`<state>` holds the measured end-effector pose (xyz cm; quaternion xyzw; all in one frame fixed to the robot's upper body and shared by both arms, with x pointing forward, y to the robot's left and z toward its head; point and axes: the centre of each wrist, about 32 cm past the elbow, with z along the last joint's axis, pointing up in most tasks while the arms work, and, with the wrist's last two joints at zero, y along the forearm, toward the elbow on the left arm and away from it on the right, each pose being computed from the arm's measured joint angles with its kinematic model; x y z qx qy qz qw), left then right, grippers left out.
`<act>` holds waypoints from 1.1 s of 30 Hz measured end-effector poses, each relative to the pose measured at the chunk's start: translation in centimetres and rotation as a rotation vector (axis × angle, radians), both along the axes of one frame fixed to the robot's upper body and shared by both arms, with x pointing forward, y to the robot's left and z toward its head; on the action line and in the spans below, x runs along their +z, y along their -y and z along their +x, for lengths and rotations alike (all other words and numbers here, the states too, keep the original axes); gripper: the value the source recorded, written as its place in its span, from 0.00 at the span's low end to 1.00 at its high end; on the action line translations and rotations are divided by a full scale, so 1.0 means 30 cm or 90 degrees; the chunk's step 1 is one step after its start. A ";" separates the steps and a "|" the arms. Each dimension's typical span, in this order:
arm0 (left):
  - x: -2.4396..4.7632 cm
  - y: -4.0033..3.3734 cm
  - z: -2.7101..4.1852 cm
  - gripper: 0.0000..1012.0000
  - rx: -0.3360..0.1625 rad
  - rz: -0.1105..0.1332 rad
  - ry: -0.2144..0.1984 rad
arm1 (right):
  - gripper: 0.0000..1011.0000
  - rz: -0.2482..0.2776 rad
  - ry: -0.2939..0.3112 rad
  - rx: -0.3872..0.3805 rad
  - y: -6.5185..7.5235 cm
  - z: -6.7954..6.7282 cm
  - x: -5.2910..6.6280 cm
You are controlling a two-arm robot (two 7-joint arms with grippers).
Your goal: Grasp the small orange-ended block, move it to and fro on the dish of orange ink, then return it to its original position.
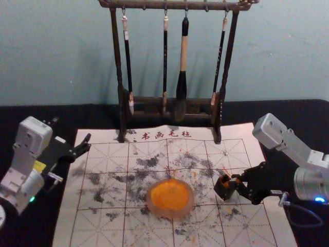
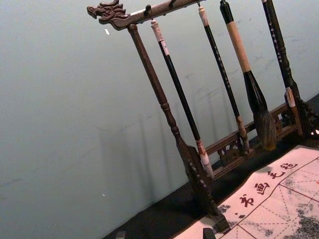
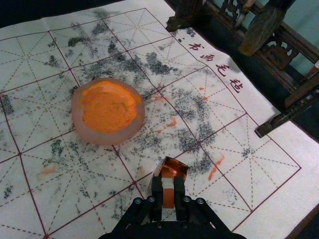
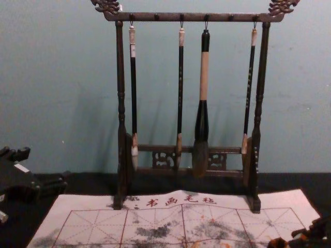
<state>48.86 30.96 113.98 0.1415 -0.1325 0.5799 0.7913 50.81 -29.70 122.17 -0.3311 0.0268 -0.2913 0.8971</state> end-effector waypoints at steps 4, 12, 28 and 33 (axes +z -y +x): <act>0.000 0.000 0.000 0.99 0.000 0.000 0.000 | 0.12 0.000 0.000 0.000 0.000 0.000 0.000; 0.000 0.000 0.000 0.99 0.000 0.000 0.000 | 0.28 0.000 0.000 0.000 0.000 0.000 0.001; 0.000 0.000 0.000 0.99 0.000 0.000 0.000 | 0.77 0.000 0.000 0.000 0.000 0.000 0.001; 0.000 0.000 0.000 0.99 0.000 0.000 0.000 | 0.91 0.000 0.000 0.000 0.000 0.000 0.001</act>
